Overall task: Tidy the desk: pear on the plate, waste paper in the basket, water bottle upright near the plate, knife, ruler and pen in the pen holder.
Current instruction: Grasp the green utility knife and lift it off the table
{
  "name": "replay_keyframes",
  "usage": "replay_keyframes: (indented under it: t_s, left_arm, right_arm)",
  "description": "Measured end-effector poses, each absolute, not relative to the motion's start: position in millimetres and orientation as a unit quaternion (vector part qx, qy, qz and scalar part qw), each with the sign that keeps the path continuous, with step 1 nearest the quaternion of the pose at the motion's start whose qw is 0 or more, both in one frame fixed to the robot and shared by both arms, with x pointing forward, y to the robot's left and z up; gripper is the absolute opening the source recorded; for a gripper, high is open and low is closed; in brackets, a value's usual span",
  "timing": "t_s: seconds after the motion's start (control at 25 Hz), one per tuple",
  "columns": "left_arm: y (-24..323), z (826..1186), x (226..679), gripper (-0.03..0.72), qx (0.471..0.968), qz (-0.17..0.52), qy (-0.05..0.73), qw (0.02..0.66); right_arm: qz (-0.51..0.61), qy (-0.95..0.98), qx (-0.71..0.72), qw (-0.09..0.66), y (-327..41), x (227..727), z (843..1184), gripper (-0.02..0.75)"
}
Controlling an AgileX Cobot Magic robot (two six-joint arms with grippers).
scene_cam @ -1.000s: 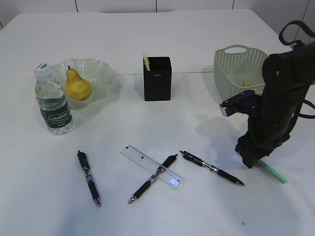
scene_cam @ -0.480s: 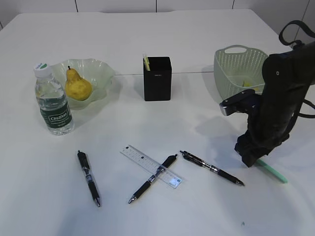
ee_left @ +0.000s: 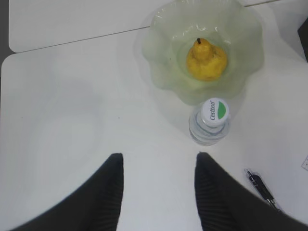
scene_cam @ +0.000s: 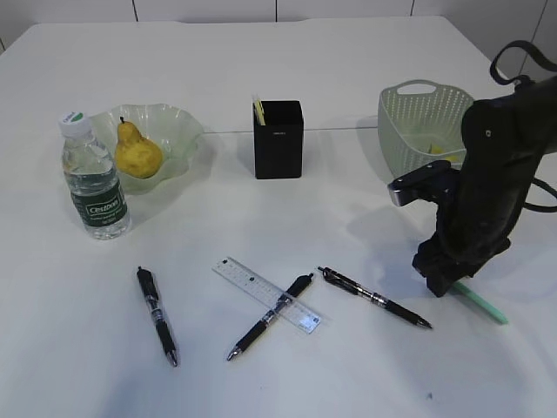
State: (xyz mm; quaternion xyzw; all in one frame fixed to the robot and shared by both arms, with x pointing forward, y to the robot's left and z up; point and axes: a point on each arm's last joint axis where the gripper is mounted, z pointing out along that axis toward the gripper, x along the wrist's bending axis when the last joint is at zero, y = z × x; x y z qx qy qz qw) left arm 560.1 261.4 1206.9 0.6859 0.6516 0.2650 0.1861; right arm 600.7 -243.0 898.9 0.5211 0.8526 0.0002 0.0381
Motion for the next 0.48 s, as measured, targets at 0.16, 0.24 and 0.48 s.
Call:
replay_keyframes:
  t_s: [0.16,0.24,0.48]
  left_arm:
    - [261.4,1206.9,560.1,0.340,0.686,0.265,0.652,0.186]
    - [261.4,1206.9,560.1,0.340,0.686,0.265,0.652,0.186]
    - [261.4,1206.9,560.1,0.340,0.686,0.265,0.652,0.186]
  right_arm:
    - [-0.003,0.846,0.532,0.034,-242.9,601.8,896.8,0.494]
    - [-0.004,0.845,0.534,0.033,-242.9,601.6,896.1,0.494]
    - [-0.009,0.843,0.537,0.027,-242.9,601.4,895.0,0.410]
